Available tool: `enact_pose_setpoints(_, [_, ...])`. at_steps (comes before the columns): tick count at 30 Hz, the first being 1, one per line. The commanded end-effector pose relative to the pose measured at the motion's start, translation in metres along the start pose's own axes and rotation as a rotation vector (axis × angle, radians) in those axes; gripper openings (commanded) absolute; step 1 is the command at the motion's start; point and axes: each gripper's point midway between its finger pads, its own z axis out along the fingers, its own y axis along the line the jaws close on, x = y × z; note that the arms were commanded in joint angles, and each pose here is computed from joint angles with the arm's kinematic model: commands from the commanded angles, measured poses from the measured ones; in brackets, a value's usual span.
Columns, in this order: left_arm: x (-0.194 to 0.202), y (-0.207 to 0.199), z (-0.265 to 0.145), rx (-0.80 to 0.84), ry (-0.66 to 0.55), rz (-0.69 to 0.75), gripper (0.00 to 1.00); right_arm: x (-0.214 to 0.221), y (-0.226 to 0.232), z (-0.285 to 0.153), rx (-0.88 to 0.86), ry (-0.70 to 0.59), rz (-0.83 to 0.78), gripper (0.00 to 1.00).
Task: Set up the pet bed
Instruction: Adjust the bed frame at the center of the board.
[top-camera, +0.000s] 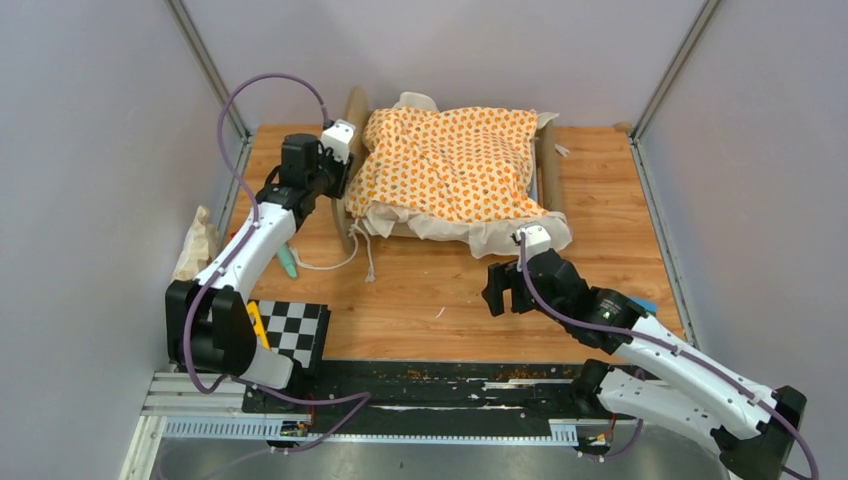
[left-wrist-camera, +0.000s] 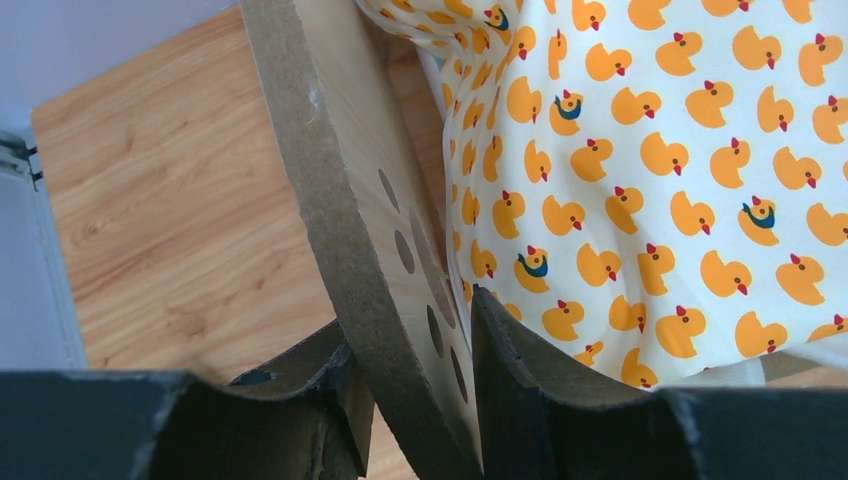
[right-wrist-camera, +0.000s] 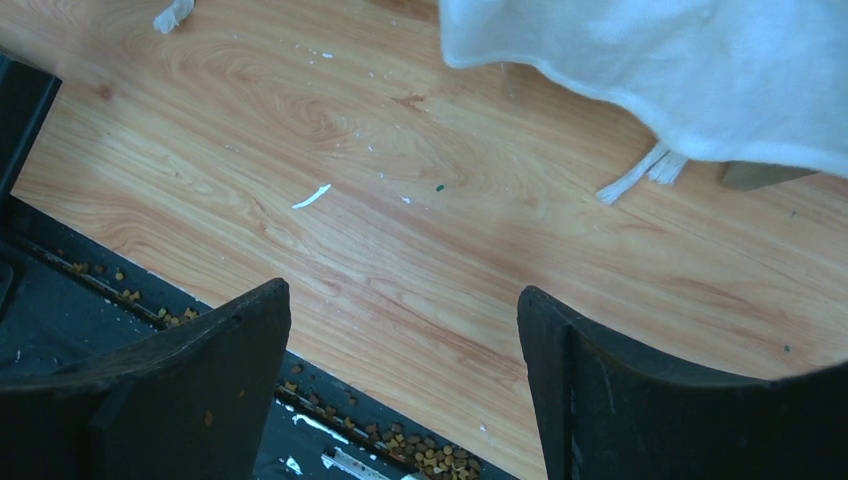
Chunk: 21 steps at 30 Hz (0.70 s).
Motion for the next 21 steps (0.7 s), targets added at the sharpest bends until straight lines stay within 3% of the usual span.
enact_pose_setpoints(1, [-0.033,0.06,-0.019,-0.06,-0.132,0.112,0.36,-0.018,0.012,-0.006,-0.05,-0.014,-0.022,0.83])
enact_pose_setpoints(7, [-0.017,0.075,-0.019,0.097,-0.153,0.208,0.16,-0.028,0.014,-0.011,-0.042,0.004,-0.064,0.83])
enact_pose_setpoints(12, [-0.003,0.066,-0.009,0.207,-0.11,0.272,0.11,-0.037,0.003,-0.016,0.023,-0.033,-0.043,0.83])
enact_pose_setpoints(17, [-0.01,0.061,0.005,0.269,-0.133,0.253,0.13,-0.04,-0.02,-0.019,0.142,-0.03,-0.028,0.83])
enact_pose_setpoints(21, [-0.031,0.06,-0.001,0.247,-0.225,0.209,0.31,-0.041,-0.037,-0.014,0.186,-0.005,0.009,0.83])
